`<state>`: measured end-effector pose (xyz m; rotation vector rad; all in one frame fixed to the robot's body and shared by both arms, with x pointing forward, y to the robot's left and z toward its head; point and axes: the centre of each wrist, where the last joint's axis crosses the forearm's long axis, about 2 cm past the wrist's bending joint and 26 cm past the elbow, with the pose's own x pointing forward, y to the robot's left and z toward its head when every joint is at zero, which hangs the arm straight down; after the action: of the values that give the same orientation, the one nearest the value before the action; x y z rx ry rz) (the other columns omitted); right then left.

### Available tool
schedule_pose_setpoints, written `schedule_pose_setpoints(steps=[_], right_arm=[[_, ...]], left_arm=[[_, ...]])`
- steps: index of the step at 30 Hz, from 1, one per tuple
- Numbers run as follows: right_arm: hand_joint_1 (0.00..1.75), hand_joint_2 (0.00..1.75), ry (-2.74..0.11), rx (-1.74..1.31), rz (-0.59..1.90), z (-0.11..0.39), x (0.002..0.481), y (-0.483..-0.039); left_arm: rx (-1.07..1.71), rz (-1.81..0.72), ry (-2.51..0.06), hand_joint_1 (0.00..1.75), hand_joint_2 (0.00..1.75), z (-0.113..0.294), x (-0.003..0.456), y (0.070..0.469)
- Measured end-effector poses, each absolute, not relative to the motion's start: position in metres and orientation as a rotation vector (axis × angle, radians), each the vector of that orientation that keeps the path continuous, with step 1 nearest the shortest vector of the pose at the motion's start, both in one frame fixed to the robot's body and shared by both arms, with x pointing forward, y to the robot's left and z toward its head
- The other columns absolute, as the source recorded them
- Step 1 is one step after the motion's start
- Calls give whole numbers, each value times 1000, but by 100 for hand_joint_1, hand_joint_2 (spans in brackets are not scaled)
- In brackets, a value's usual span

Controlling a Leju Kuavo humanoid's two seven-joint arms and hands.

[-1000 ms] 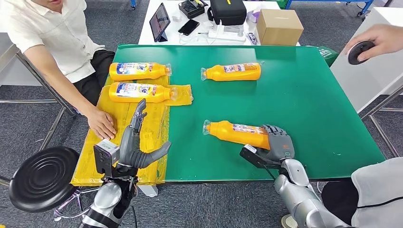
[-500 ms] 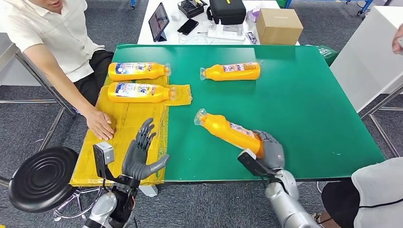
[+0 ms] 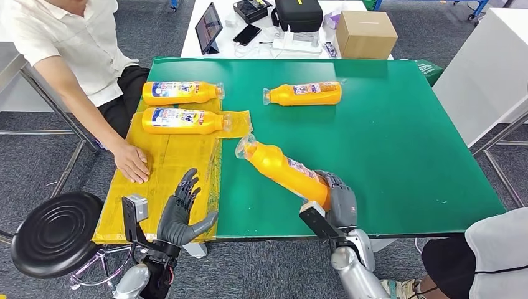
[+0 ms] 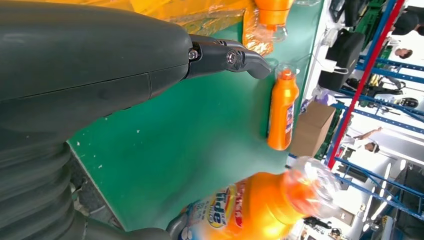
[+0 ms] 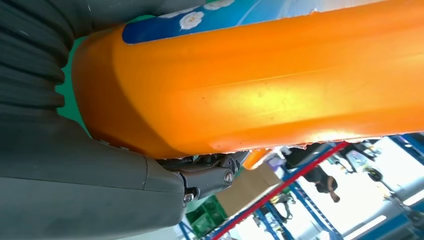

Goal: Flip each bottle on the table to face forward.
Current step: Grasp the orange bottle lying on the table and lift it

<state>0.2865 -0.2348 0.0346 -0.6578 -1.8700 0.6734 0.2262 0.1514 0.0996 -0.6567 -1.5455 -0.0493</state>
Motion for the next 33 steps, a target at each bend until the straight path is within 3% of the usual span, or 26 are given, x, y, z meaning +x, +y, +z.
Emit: schedule_pose_setpoints(steps=[8,12,15,19,33], right_arm=[[162,175,-1984,-530,691,47,281,-188],[163,175,-2037,-447,713,53,280,-157],[163,175,-2061,-394,723,55,278,-139],[161,175,-2070,-360,731,56,277,-127],[161,175,-2030,-352,764,49,283,-120]], left_arm=[[-733,-45,-1523,0,175,102,227,146],[-773,-45,-1518,0,0,108,232,140],[-814,-24,-1510,0,0,110,235,136],[-853,-2,-1502,0,175,113,237,132],[-943,-3,-1530,0,175,123,236,119]])
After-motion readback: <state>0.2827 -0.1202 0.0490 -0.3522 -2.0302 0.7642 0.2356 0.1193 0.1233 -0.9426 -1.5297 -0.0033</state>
